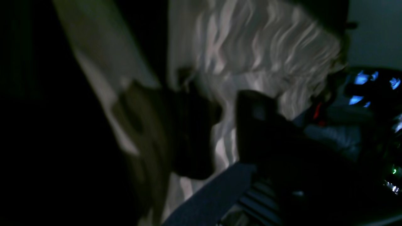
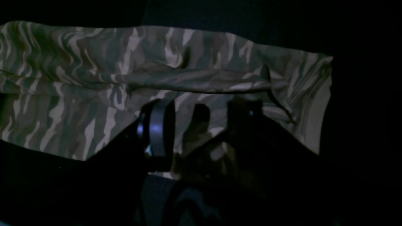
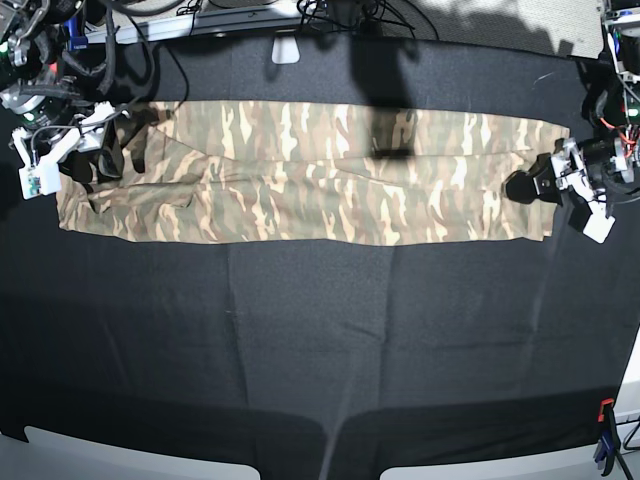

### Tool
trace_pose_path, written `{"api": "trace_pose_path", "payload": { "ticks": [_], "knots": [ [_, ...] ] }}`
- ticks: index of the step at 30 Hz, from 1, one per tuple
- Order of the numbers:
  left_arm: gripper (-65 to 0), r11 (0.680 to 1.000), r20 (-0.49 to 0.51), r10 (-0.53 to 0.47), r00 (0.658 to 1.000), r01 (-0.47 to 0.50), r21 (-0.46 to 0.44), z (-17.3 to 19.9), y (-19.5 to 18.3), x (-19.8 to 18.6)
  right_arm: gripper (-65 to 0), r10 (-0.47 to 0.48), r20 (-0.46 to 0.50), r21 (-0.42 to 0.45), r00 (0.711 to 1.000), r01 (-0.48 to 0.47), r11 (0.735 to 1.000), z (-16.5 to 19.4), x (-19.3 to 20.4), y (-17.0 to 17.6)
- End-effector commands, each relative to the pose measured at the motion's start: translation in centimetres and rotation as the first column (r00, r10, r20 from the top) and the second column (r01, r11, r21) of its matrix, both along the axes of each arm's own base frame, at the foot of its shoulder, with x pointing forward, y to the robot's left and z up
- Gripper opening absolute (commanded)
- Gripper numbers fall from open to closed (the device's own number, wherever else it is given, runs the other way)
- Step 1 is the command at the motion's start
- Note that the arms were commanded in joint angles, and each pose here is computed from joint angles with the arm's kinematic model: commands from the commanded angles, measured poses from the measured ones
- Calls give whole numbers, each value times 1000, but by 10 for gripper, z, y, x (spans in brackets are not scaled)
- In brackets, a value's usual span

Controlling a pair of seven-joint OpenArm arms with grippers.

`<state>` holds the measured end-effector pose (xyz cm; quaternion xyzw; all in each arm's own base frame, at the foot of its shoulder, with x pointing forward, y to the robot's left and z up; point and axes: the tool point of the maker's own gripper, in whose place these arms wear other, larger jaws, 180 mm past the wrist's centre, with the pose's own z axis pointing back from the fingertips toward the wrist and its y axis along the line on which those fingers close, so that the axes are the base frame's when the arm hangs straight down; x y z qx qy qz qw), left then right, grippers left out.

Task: Layout the t-shirt on the table in an organized manner, then fold the t-shirt properly
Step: 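Grasp the strip end nearest the left gripper with the left gripper, then lift the strip end with the left gripper and fold it toward the middle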

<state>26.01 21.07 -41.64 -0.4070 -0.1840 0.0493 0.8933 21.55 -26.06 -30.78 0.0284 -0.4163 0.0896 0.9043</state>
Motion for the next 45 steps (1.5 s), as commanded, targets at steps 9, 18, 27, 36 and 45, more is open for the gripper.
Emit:
{"api": "trace_pose_path", "payload": {
  "ticks": [9, 18, 27, 36, 45],
  "knots": [
    [-650, 999, 76, 45, 996, -47, 25, 16, 18, 19, -369, 13, 44, -11, 999, -12, 1000, 12, 5, 0],
    [-650, 965, 94, 61, 994, -83, 248, 11, 70, 23, -369, 12, 41, -13, 999, -11, 1000, 11, 5, 0],
    [-650, 927, 124, 62, 990, -103, 360, 26, 94, 33, -369, 12, 41, -13, 999, -11, 1000, 12, 5, 0],
    [-650, 869, 187, 6, 982, -98, 485, 58, 98, 49, -369, 13, 44, -9, 999, -13, 1000, 12, 5, 0],
    [-650, 927, 246, -141, 959, 41, 372, 82, 12, 48, -369, 13, 44, -10, 999, -12, 1000, 12, 5, 0]
  ]
}}
